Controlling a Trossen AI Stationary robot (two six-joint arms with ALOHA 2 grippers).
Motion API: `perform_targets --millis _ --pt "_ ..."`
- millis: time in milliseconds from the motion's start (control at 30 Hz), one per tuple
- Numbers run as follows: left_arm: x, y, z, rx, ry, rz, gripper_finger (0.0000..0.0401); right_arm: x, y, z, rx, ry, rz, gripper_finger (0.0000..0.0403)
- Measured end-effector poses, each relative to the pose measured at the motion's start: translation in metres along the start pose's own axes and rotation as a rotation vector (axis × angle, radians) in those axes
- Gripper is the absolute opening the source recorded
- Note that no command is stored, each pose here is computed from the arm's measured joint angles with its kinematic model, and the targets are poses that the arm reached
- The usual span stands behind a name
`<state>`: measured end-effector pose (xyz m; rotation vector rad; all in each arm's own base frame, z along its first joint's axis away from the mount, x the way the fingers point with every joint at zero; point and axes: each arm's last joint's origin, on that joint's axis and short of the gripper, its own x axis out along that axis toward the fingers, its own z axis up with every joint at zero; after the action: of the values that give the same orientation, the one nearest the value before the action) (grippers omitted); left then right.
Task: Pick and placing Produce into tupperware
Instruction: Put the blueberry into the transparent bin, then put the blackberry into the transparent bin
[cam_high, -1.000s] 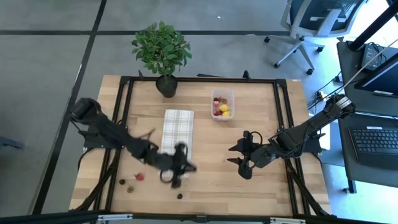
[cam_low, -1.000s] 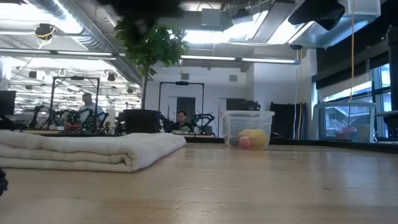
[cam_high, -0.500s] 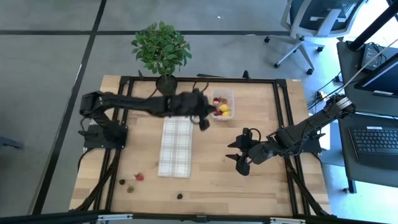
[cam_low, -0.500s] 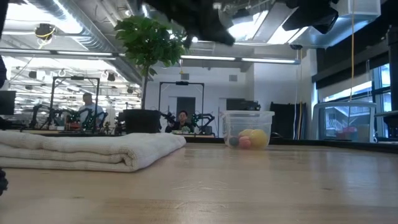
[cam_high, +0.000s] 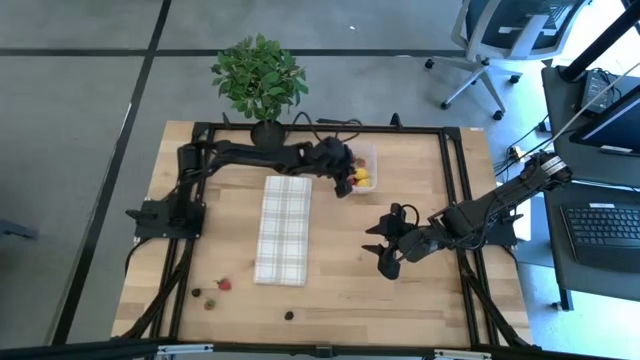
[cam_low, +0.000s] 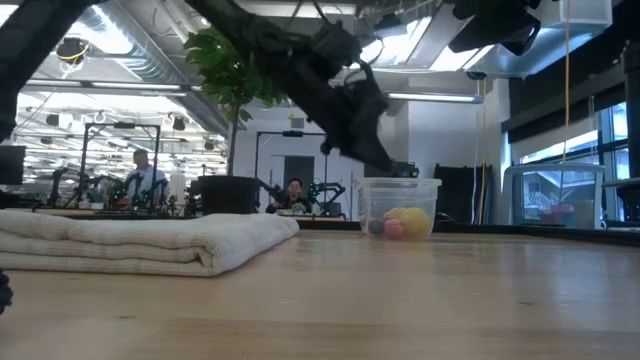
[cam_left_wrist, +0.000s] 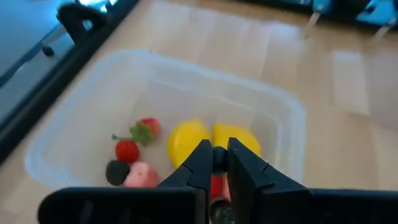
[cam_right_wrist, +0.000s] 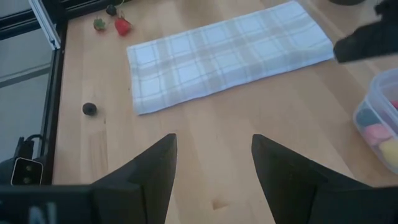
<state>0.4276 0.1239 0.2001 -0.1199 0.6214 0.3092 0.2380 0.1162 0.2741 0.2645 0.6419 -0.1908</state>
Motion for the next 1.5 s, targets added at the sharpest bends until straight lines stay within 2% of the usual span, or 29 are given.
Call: perform_targets --millis 167,533,667,933,1033,1167,1233,1300,1367,1500 --pt "0.013 0.005 -0.011 -0.005 0.038 0.010 0.0051 0.000 0.000 0.000 0.000 0.000 -0.002 0.0211" --pt "0.011 0.003 -0.006 0.019 -0.004 -0.018 0.0120 0.000 -0.001 -0.002 -0.008 0.014 -0.012 0.0211" --pt "0.011 0.003 -0.003 0.019 -0.032 -0.020 0.0158 0.000 -0.002 -0.002 -0.012 0.019 -0.016 0.0211" --pt "0.001 0.007 0.027 0.009 -0.081 -0.006 0.0246 0.000 -0.002 -0.002 -0.012 0.020 -0.016 0.0211" --pt "-0.015 0.007 0.053 0.044 -0.101 -0.002 0.0263 0.000 -0.002 -0.002 -0.011 0.022 -0.017 0.0211" --pt "-0.051 0.004 0.078 0.163 -0.017 0.000 0.0275 0.000 -0.002 -0.003 -0.014 0.027 -0.021 0.0211" --pt "-0.081 0.002 0.085 0.246 0.071 0.009 0.0276 -0.001 -0.002 -0.004 -0.017 0.034 -0.021 0.0211" --pt "-0.110 -0.002 0.097 0.302 0.069 0.044 0.0275 -0.001 -0.002 -0.005 -0.009 0.044 -0.026 0.0211" --pt "-0.143 -0.006 0.099 0.332 0.104 0.056 0.0272 -0.001 -0.002 -0.006 -0.007 0.051 -0.023 0.0211" --pt "-0.202 -0.024 0.099 0.366 0.114 -0.009 0.0271 -0.002 -0.002 -0.007 -0.017 0.058 -0.023 0.0211"
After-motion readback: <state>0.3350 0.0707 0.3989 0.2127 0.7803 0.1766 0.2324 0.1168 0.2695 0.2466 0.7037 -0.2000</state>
